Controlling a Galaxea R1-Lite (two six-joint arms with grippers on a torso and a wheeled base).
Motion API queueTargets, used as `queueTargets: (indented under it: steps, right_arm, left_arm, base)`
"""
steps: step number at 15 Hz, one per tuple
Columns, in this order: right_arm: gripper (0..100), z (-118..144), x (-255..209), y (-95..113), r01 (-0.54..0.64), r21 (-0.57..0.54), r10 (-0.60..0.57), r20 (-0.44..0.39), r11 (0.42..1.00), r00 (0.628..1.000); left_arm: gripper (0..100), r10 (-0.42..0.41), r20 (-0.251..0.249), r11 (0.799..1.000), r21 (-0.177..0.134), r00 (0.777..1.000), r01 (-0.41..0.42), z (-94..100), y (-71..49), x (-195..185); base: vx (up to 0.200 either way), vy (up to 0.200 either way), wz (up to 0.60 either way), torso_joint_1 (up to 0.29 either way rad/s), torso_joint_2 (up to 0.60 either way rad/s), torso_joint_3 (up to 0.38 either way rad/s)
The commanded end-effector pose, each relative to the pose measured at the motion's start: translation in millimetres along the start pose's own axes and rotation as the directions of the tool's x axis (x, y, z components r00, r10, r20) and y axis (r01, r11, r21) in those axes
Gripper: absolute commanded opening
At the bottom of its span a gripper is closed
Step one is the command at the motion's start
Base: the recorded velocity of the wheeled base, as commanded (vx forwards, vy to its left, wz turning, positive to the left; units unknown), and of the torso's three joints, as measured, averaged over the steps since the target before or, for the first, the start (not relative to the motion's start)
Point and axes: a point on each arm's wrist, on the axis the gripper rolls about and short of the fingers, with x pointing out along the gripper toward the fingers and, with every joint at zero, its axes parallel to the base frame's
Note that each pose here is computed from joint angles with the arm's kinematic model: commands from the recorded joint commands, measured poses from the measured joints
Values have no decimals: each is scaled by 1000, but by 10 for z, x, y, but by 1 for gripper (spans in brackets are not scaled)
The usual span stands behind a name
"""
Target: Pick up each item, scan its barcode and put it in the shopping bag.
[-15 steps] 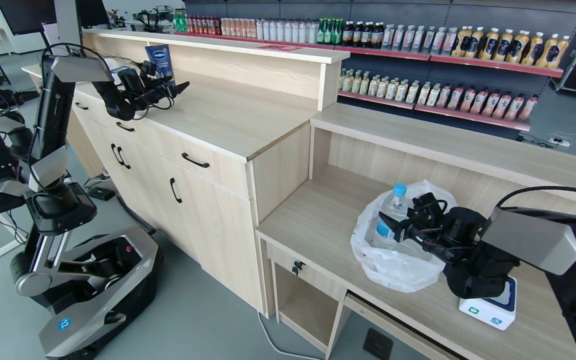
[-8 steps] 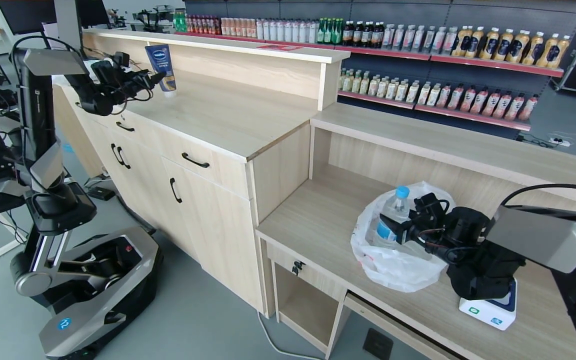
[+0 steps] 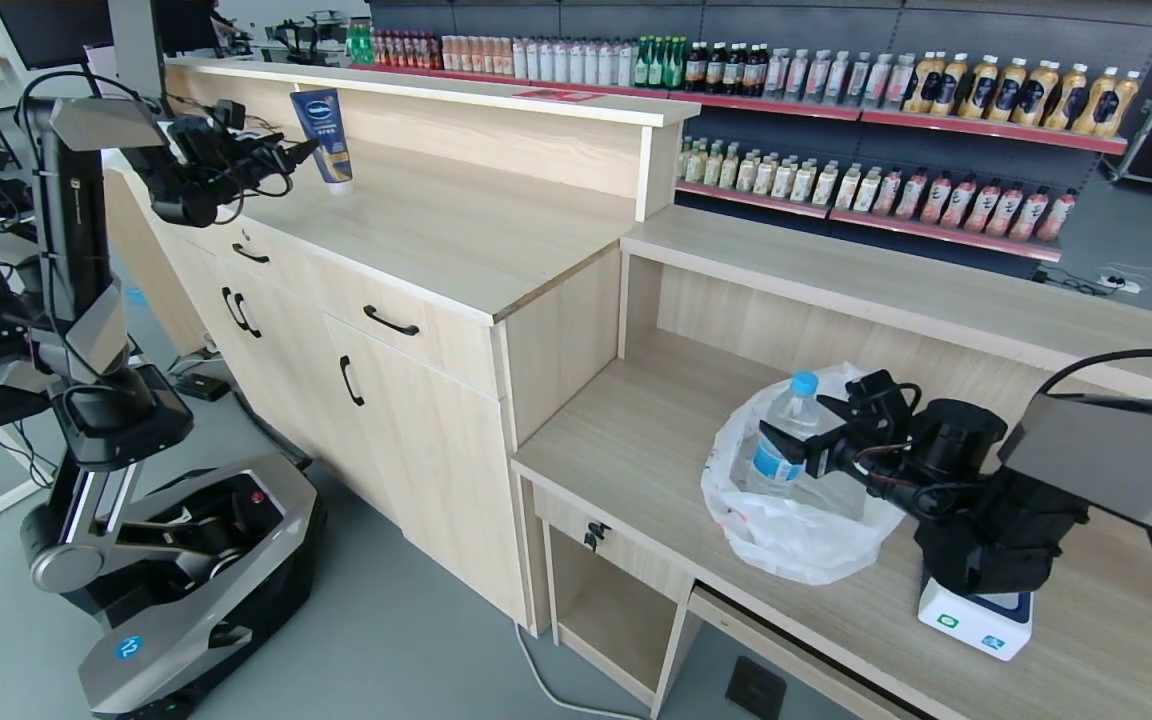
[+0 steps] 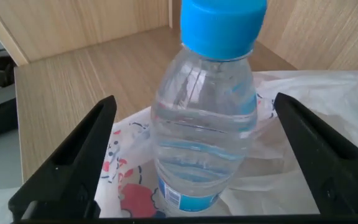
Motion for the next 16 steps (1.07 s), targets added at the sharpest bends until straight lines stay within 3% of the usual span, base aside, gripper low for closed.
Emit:
queueTargets:
  steps: [1,4,6,8,10,11,13,16]
  right_arm:
    - [100,349,-63,1,-1,-20,2,39,1000,999]
    - [100,1355,-677,160,-3,-142,8,35,990,999]
    - [100,1609,-1109,227,16,-223,-13,18,975,1000]
    - [100,1950,-1534,189,102,-372,-80,76,923,994]
    - [100,2235,-1644,151,170,-426,-109,165,889,980]
    - [100,2393,-1679,136,214,-433,-136,205,876,969]
    - [100,2573,-1804,155,299,-399,-248,175,867,953]
    - [100,2636,-2096,110,507,-217,-525,-31,834,851]
  left_arm:
    - [100,1,0,1000,0,1000,-1,0,0,0]
    - [100,1,0,1000,0,1000,-1,0,0,0]
    - [100,1,0,1000,0,1000,-1,0,0,0]
    - [100,1,0,1000,0,1000,-1,0,0,0]
    - [100,1,0,1000,0,1000,-1,0,0,0]
    - [100,1,0,1000,0,1000,-1,0,0,0]
    - [100,1,0,1000,0,1000,-1,0,0,0]
    - [100,1,0,1000,0,1000,-1,0,0,0]
  base:
    - [0,0,0,0,0,0]
    - [0,0,0,0,0,0]
    - [0,0,0,0,0,0]
    - [0,0,-300,1,1,1]
    - [0,0,-600,0,5,5]
    - [0,0,-600,-7,2,7]
    - [0,0,-600,5,2,0]
    - [0,0,-600,-4,1,9]
